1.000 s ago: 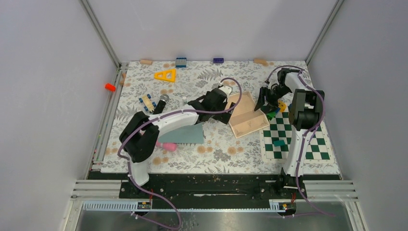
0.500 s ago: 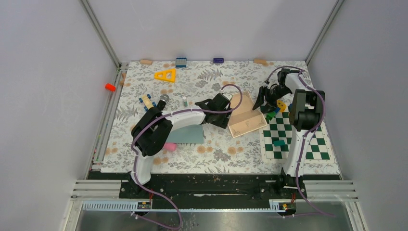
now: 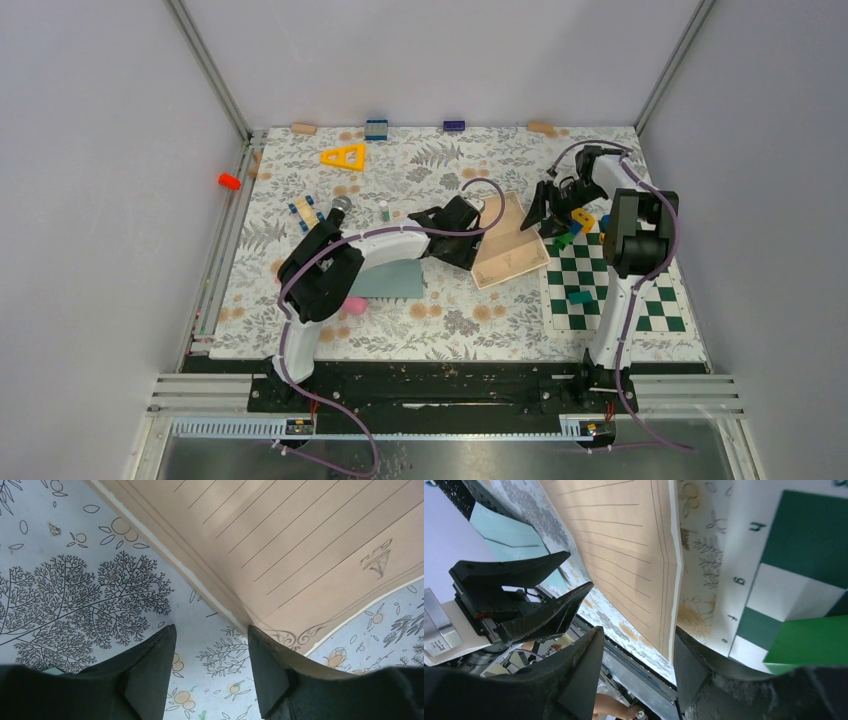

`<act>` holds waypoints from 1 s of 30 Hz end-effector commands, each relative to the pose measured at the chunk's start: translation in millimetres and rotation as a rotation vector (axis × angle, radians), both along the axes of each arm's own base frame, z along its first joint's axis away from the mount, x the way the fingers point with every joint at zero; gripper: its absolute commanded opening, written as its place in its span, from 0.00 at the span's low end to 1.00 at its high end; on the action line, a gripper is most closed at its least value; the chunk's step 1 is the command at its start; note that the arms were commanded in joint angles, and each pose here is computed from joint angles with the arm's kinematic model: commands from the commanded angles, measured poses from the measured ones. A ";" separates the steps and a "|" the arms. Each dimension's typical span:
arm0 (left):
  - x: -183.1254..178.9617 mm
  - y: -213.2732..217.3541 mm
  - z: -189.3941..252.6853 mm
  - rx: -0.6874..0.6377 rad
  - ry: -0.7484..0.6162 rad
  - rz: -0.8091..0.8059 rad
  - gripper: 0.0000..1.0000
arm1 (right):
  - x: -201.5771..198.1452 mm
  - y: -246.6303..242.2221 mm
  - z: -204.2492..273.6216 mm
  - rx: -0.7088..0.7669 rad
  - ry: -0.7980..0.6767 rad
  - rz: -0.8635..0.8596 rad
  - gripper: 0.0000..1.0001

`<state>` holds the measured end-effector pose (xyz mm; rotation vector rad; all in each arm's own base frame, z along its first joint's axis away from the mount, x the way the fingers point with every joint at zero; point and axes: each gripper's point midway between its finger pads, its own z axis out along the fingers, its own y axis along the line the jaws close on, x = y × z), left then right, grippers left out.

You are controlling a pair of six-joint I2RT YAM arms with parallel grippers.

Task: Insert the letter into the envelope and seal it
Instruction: Pick up the letter from the center of the board.

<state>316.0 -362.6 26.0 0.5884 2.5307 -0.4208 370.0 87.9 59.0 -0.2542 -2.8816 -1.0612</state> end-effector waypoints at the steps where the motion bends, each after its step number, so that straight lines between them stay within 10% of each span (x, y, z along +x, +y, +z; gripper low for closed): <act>1: 8.8 -17.7 14.8 -0.062 -0.017 -0.005 0.57 | -8.8 21.2 32.4 0.050 -0.066 0.042 0.58; 30: 8.7 -14.1 6.6 -0.044 -0.006 0.019 0.58 | -65.3 57.0 41.8 0.086 -0.235 0.247 0.56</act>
